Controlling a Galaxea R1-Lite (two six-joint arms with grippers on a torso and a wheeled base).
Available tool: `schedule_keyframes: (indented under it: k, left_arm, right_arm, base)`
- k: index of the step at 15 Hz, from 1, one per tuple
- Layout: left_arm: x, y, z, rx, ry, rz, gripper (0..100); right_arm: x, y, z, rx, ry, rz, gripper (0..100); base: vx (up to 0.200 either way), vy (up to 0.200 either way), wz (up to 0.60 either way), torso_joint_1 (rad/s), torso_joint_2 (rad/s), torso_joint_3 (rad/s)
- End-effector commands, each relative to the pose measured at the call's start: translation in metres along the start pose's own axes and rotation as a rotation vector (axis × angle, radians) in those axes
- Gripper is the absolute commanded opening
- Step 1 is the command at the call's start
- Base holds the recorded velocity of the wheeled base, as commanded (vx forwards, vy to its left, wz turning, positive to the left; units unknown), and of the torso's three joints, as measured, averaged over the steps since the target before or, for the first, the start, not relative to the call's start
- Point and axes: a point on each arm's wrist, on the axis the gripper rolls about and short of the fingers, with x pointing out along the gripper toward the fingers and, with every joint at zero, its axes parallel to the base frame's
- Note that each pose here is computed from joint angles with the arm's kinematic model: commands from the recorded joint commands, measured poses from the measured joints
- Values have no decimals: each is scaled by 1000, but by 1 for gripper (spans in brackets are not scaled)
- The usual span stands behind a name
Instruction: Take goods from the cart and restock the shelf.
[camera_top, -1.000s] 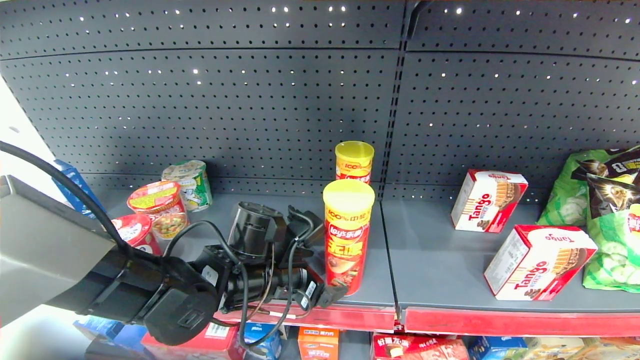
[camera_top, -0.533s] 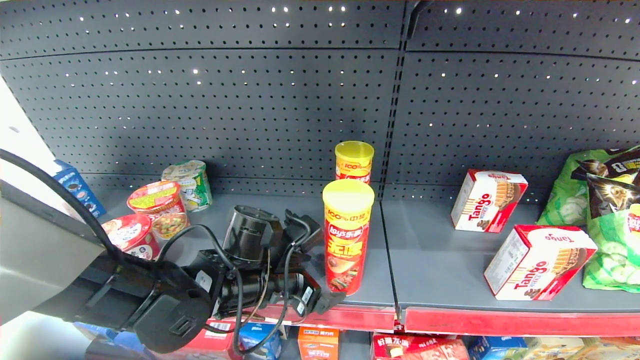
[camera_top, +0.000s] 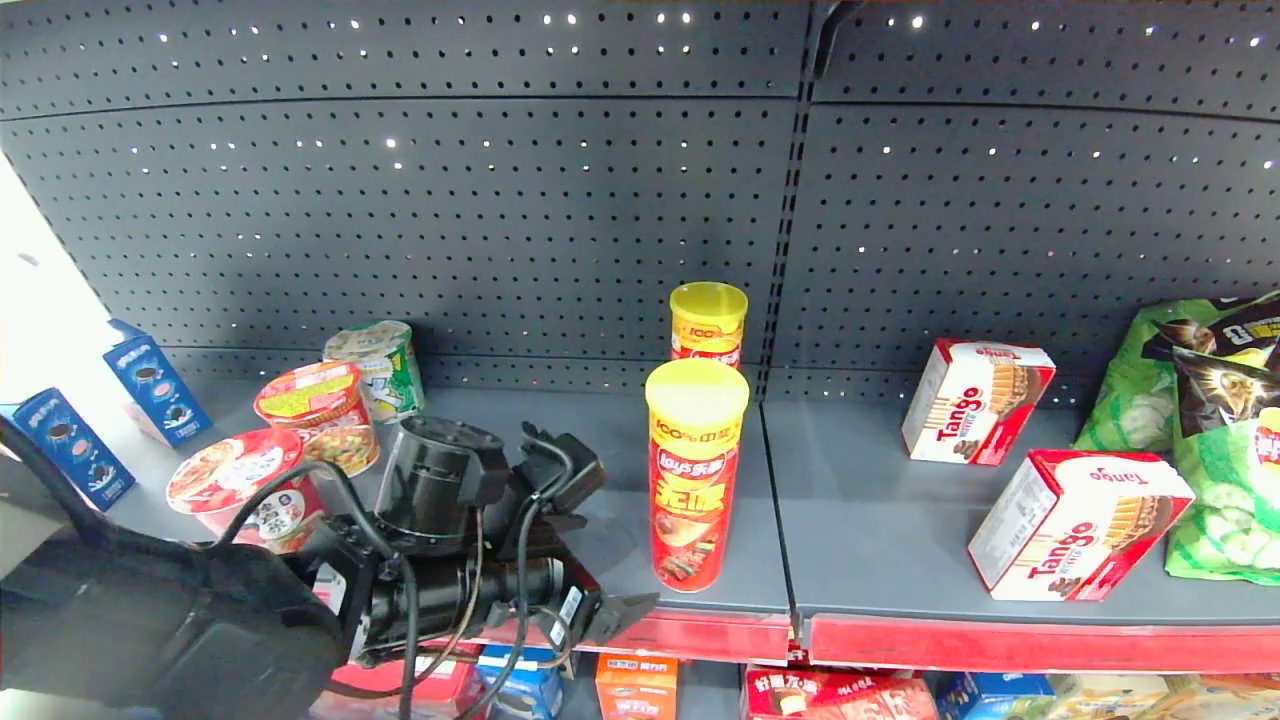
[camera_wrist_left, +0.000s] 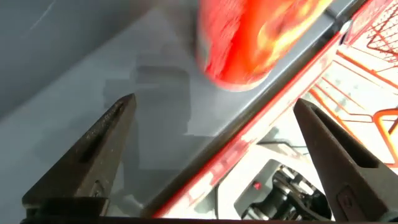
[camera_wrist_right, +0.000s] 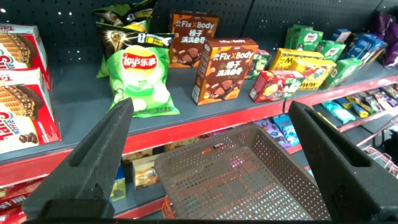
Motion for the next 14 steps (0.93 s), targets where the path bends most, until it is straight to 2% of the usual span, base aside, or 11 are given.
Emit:
schedule_keyframes:
  k: [1,3,5,8,11,14]
  left_arm:
    - [-18,12,-9,-30,8,54,100]
    - [-21,25,-13,-58,14,96,100]
    - [-19,30,-13,-67,16,112,100]
    - [0,34,-6,-59,17,118,100]
    - [17,37,-8,-60,44,131,100]
    - [30,42,0,-55,25,134,100]
  right_arm:
    - [0,0,0,-2,1,2,100]
    - [0,0,0,-3,0,1,100]
    - [0,0,0,-1,0,1,100]
    - [0,0,0,-1,0,3,100]
    - [0,0,0,-1,0,3,100]
    - [0,0,0,-1,0,3,100]
  base:
    - [0,0,0,0,0,0]
    - [0,0,0,0,0,0]
    - [0,0,0,0,0,0]
    - [0,0,0,0,0,0]
    - [0,0,0,0,0,0]
    - [0,0,0,0,0,0]
